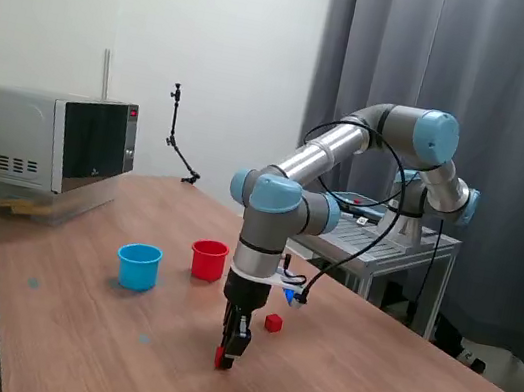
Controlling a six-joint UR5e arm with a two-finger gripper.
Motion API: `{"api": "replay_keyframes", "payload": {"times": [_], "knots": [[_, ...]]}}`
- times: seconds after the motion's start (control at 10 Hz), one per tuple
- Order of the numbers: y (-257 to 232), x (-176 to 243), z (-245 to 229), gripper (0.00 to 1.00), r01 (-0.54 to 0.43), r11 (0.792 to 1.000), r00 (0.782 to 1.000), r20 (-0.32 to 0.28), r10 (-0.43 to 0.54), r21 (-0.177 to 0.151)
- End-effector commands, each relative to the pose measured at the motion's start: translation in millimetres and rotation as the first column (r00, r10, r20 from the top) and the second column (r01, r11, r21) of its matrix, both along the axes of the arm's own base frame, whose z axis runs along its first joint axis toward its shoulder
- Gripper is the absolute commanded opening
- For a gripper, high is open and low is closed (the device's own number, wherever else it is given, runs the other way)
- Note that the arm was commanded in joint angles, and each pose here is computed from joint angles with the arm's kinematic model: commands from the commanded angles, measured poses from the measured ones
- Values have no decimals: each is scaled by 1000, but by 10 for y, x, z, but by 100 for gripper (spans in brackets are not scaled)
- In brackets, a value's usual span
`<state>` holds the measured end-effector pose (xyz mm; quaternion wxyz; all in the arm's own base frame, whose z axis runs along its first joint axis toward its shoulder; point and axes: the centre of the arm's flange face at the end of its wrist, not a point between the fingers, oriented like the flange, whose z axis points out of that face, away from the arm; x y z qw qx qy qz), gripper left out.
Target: Place red objects in the red bin, and blue objects in the blue bin.
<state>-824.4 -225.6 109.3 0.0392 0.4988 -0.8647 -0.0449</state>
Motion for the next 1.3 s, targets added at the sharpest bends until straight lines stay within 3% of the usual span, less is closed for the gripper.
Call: {"api": "replay_keyframes", "payload": {"times": [0.0,0.1,0.3,0.7,1.2], "knots": [[45,-15,175,0,-1,1000,1000,-20,1,7],[147,28,371,0,5,1000,1000,-31,-5,26],[627,131,834,0,30,995,998,-52,-25,95],[1484,624,1104,0,133,984,991,2,-135,122],[2262,1246,1294,0,247,961,966,52,-254,123]]}}
